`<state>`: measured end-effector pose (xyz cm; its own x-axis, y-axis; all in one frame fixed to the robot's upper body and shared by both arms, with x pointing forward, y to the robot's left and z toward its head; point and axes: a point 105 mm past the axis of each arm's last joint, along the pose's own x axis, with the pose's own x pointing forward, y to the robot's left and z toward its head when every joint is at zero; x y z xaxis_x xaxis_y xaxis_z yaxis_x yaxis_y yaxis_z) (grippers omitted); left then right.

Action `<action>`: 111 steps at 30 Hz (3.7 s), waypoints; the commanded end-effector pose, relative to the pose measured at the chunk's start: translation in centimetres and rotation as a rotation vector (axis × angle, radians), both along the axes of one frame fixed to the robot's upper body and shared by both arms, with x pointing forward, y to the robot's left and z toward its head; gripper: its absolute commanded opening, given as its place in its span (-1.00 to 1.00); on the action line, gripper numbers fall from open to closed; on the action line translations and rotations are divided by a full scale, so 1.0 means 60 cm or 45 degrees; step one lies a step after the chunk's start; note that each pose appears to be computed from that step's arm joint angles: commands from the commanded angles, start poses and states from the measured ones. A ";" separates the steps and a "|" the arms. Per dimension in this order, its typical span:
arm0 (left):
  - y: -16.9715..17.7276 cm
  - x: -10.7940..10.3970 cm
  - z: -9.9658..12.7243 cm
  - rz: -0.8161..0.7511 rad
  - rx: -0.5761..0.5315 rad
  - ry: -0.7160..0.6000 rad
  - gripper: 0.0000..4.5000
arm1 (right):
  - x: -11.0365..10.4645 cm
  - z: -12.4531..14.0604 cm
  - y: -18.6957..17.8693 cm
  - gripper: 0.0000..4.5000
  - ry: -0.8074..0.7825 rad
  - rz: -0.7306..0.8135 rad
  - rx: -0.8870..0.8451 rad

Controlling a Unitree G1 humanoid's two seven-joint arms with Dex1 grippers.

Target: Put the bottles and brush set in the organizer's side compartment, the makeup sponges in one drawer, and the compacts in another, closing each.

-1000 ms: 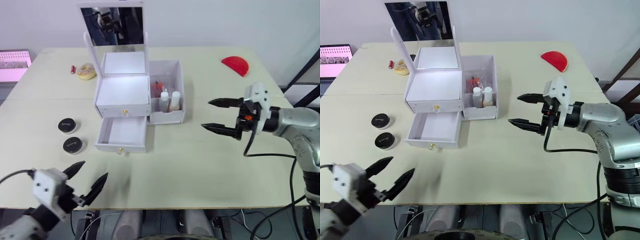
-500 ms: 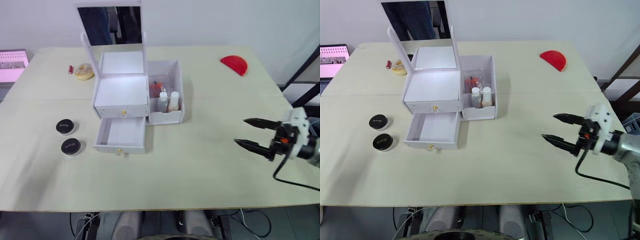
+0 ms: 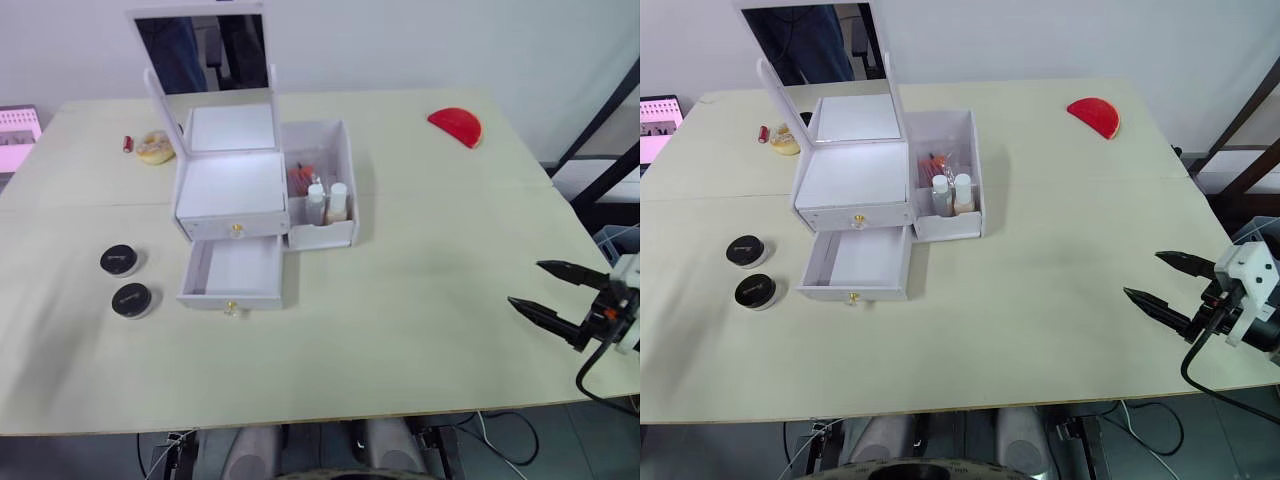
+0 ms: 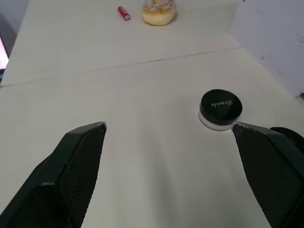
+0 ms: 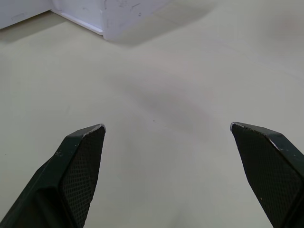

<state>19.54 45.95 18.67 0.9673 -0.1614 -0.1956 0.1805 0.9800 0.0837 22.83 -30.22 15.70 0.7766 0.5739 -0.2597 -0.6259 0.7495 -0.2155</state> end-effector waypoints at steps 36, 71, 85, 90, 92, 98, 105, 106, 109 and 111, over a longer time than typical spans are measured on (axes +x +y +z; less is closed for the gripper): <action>-0.251 0.064 -0.124 -0.056 -0.014 -0.002 0.98 | 0.028 0.090 0.375 1.00 0.037 0.862 0.001; -0.267 0.116 -0.183 -0.013 -0.043 -0.022 0.62 | 0.034 0.104 0.411 1.00 -0.150 0.948 0.161; -0.253 0.111 -0.135 -0.065 -0.080 -0.141 0.19 | 0.035 0.098 0.411 1.00 -0.139 0.925 0.158; -0.292 0.104 -0.082 -0.331 -0.130 -0.164 0.19 | 0.039 0.096 0.412 1.00 -0.141 0.912 0.156; -0.308 0.107 -0.069 -0.443 -0.117 -0.157 0.19 | 0.041 0.094 0.413 1.00 -0.140 0.904 0.156; -0.349 0.135 -0.047 -0.684 -0.082 -0.136 0.19 | 0.046 0.086 0.414 1.00 -0.139 0.878 0.147; -0.395 0.156 -0.054 -0.855 -0.097 -0.081 0.19 | 0.047 0.085 0.411 1.00 -0.158 0.821 0.144; -0.399 0.157 -0.055 -0.866 -0.099 -0.077 0.19 | 0.047 0.084 0.410 1.00 -0.158 0.814 0.142; -0.407 0.158 -0.065 -0.901 -0.103 -0.047 0.19 | 0.047 0.084 0.407 1.00 -0.163 0.783 0.139; -0.408 0.160 -0.071 -0.901 -0.096 -0.038 0.19 | 0.046 0.084 0.406 1.00 -0.168 0.770 0.137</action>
